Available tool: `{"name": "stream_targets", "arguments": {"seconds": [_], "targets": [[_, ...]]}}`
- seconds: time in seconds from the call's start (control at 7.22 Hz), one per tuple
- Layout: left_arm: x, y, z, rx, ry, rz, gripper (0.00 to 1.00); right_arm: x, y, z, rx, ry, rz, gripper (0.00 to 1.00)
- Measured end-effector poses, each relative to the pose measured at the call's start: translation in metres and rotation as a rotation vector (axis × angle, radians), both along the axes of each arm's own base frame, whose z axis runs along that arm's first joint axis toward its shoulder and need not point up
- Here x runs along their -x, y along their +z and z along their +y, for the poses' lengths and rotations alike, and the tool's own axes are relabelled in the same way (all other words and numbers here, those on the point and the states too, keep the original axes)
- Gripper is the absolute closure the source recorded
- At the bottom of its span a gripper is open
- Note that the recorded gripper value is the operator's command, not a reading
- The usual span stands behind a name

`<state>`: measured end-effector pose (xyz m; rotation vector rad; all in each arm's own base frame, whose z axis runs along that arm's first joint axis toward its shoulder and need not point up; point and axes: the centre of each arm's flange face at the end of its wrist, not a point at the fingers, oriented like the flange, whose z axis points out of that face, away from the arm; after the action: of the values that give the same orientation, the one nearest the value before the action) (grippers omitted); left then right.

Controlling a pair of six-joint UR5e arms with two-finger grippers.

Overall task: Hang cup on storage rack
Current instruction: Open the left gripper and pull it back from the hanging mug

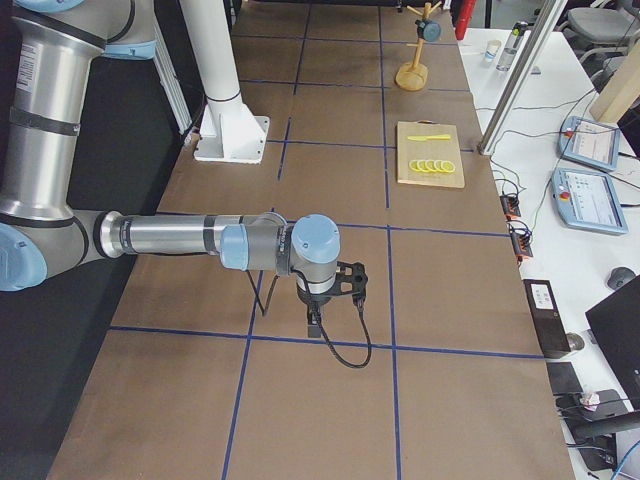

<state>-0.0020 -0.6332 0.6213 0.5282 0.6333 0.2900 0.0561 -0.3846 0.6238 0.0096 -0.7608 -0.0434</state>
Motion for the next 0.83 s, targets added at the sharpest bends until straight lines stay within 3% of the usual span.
{"name": "stream_targets", "arguments": {"seconds": [0.14,0.42,0.55,0.83], "targets": [[0.019,-0.007,0.001,0.031,0.029,-0.076,0.00,0.000,0.000,0.000,0.000,0.000,0.000,0.00],[0.045,-0.008,0.016,0.224,0.071,-0.112,0.00,0.000,0.000,0.001,0.001,0.000,-0.002,0.00],[0.052,0.000,0.033,0.330,0.082,-0.058,0.00,0.000,0.000,0.001,0.002,0.000,-0.005,0.00],[0.064,0.029,0.087,0.440,0.073,0.054,0.00,0.000,0.001,0.001,0.005,0.001,-0.007,0.00]]}}
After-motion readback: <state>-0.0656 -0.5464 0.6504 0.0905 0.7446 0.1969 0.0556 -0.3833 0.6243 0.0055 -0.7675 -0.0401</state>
